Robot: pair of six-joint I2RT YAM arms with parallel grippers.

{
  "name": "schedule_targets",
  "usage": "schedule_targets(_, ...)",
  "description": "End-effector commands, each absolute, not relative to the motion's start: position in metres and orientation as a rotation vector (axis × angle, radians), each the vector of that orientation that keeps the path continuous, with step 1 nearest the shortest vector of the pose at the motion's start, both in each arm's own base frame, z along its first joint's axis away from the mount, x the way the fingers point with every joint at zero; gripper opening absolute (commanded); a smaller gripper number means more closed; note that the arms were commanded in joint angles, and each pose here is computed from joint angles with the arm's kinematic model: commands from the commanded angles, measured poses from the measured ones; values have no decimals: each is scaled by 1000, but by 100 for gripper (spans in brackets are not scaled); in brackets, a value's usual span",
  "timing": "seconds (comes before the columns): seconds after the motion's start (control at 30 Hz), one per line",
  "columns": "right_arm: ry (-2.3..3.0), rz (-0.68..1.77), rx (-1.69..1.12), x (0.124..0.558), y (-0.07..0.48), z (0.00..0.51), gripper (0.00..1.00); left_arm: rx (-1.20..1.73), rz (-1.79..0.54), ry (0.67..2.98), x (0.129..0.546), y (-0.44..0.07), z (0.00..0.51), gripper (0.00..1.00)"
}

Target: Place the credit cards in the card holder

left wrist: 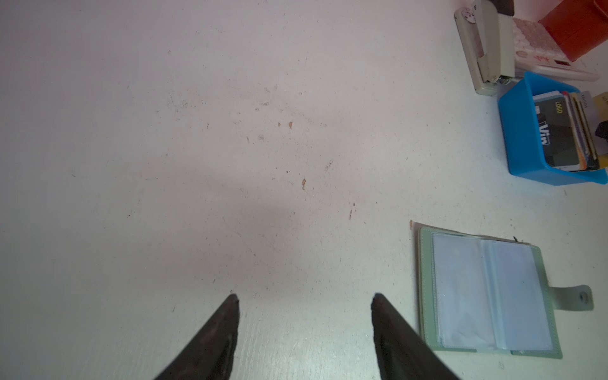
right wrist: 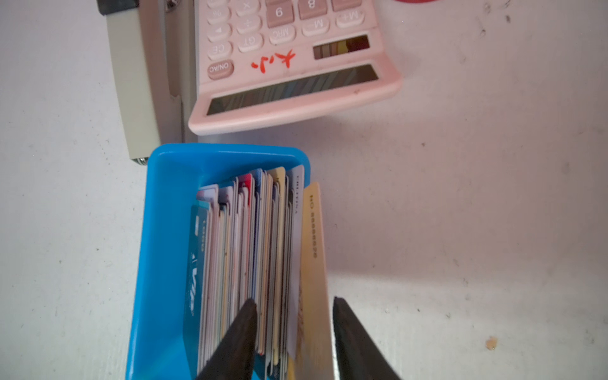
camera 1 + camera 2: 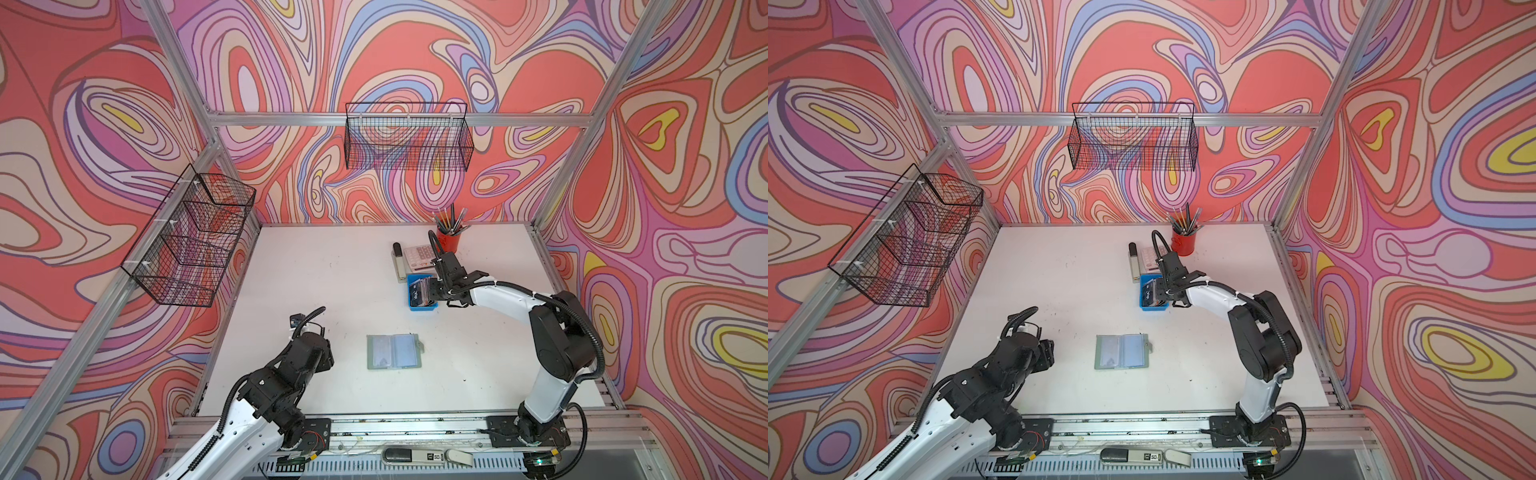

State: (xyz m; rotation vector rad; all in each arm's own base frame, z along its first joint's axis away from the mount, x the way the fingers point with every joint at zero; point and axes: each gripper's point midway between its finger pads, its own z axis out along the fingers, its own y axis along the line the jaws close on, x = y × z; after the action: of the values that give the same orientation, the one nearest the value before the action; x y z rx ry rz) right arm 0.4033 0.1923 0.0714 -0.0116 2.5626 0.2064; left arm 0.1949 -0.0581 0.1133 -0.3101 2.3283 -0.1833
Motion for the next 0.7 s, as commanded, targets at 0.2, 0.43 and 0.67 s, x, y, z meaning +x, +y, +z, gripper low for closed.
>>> schedule_targets(0.2,2530,198,18,400,184,88,27,-328,-154,2344,190,-52,106,66)
schedule_targets(0.43,2529,204,18,400,185,89,4,-323,-161,2347,190,-54,106,66)
schedule_targets(0.67,2503,174,52,399,176,105,0,-311,-174,2353,191,-57,105,66)
